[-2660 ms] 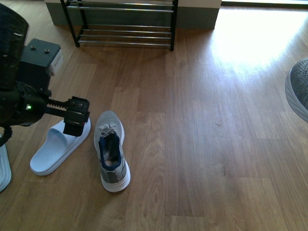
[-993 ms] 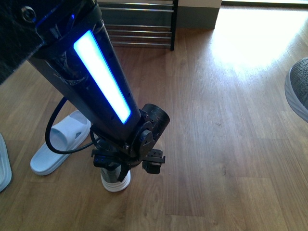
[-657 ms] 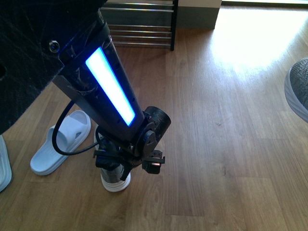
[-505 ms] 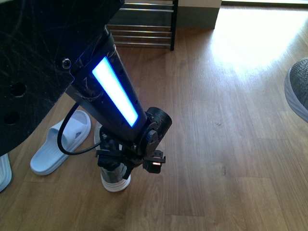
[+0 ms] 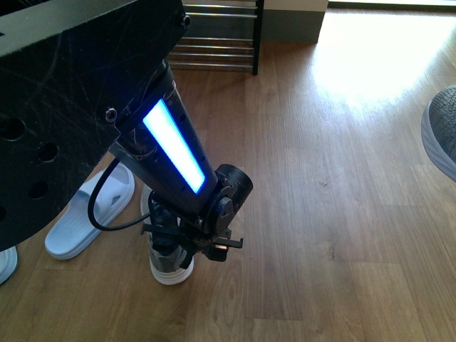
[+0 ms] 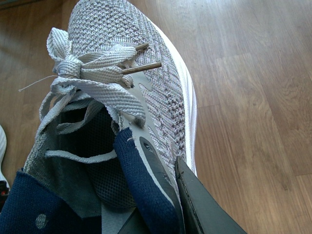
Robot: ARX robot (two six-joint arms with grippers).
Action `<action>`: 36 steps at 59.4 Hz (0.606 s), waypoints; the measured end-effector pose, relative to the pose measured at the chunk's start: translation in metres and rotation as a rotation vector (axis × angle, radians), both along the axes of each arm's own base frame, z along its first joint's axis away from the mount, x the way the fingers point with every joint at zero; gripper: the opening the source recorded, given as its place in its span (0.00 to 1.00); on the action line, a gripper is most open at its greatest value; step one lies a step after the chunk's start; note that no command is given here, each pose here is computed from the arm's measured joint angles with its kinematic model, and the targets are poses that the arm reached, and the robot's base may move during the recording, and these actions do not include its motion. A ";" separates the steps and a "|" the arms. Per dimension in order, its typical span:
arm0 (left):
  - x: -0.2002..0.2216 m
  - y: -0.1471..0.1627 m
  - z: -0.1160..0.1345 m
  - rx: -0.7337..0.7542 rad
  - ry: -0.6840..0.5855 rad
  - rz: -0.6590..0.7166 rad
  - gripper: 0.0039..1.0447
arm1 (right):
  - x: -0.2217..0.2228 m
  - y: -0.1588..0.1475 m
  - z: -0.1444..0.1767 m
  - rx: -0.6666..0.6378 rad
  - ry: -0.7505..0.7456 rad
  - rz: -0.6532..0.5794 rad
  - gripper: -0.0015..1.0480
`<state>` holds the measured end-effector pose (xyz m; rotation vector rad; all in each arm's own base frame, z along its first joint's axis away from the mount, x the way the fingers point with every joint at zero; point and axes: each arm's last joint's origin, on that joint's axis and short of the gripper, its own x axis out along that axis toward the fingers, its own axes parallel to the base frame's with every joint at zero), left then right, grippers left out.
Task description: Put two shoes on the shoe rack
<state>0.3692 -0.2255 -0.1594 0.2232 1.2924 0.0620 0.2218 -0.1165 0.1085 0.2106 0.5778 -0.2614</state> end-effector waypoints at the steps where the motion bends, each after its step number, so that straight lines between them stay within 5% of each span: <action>1: 0.000 0.000 0.000 0.001 0.000 -0.001 0.51 | 0.000 0.000 0.000 0.000 0.000 0.000 0.01; 23: -0.002 0.003 -0.002 0.007 -0.015 -0.001 0.10 | 0.000 0.000 0.000 0.000 0.000 0.000 0.01; 36: -0.005 0.003 0.004 -0.026 -0.020 -0.050 0.03 | 0.000 0.000 0.000 0.000 0.000 0.000 0.01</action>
